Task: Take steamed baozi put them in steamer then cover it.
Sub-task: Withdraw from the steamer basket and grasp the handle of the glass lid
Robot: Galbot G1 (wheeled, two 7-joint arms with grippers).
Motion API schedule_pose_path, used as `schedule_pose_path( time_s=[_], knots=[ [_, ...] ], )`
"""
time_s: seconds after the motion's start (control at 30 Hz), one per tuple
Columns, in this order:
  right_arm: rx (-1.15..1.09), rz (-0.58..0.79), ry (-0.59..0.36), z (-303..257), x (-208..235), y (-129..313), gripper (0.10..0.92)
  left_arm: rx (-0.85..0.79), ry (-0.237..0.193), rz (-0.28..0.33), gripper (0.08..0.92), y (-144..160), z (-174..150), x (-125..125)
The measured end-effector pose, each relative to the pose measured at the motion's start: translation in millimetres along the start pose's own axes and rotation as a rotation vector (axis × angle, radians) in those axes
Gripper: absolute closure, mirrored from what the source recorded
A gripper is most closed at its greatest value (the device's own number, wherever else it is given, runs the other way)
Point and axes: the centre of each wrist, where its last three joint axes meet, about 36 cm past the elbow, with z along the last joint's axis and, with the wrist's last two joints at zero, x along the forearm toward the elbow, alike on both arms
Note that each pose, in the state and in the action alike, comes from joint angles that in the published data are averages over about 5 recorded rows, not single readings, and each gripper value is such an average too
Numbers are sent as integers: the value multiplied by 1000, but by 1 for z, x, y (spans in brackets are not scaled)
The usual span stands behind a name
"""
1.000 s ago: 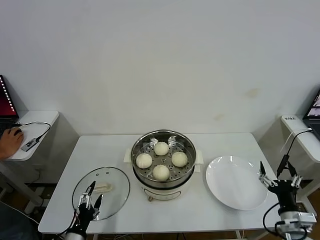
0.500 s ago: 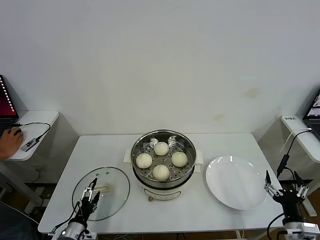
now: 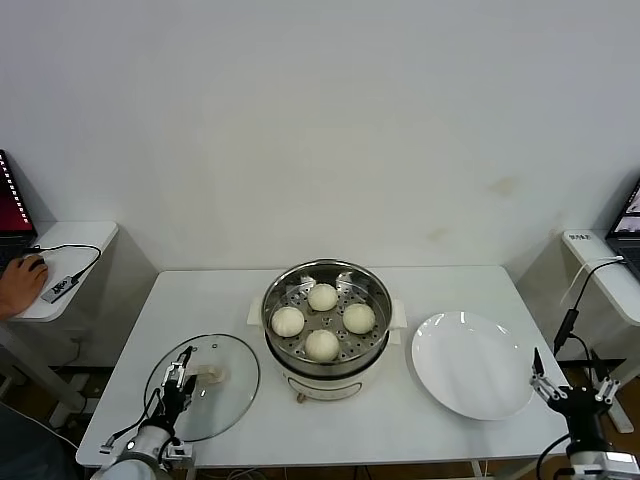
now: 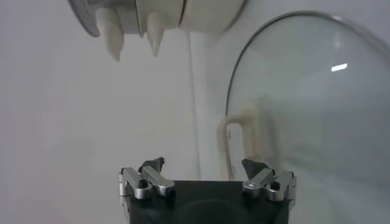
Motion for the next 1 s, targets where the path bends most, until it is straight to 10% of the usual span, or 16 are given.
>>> schedule_pose_path(
  time_s=[0.6, 1.0],
  knots=[
    [14, -7, 25, 9, 1, 5, 200, 31, 15, -6, 197, -1, 0, -23],
    [22, -22, 39, 14, 1, 9, 200, 76, 13, 21, 527, -3, -8, -25]
  ],
)
